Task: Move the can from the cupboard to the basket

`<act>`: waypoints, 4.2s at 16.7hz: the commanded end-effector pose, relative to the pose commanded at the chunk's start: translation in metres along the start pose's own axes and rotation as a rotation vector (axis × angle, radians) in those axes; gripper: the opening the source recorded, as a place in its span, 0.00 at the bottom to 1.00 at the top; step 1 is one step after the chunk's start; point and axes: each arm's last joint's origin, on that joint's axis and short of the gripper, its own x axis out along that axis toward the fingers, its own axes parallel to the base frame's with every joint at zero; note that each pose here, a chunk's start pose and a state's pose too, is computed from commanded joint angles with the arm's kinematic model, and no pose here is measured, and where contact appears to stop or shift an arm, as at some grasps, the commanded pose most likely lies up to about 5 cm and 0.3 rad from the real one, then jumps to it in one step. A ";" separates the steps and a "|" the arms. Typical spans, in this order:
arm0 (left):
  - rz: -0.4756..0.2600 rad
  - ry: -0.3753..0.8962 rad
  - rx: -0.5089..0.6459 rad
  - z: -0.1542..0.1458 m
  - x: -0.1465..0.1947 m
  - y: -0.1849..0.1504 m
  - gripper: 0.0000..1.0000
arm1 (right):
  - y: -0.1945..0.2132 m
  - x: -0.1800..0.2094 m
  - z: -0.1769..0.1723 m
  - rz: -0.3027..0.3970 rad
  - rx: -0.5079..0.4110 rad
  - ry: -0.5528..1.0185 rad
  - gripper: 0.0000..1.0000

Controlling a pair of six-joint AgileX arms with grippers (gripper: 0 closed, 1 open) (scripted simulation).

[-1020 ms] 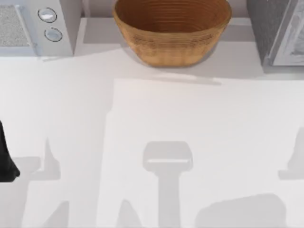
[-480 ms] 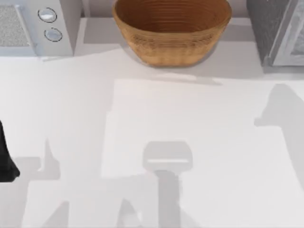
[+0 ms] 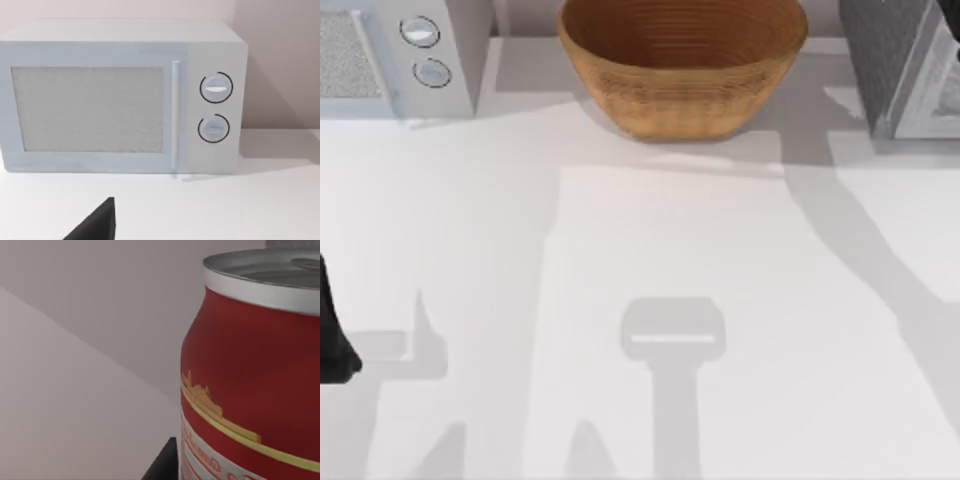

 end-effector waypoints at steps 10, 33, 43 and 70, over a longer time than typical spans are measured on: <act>0.000 0.000 0.000 0.000 0.000 0.000 1.00 | 0.141 0.103 -0.107 0.002 -0.002 0.017 0.00; 0.000 0.000 0.000 0.000 0.000 0.000 1.00 | 0.145 0.127 -0.121 0.002 0.000 0.015 0.45; 0.000 0.000 0.000 0.000 0.000 0.000 1.00 | 0.145 0.127 -0.121 0.002 0.000 0.015 1.00; 0.000 0.000 0.000 0.000 0.000 0.000 1.00 | 0.145 0.127 -0.121 0.002 0.000 0.015 1.00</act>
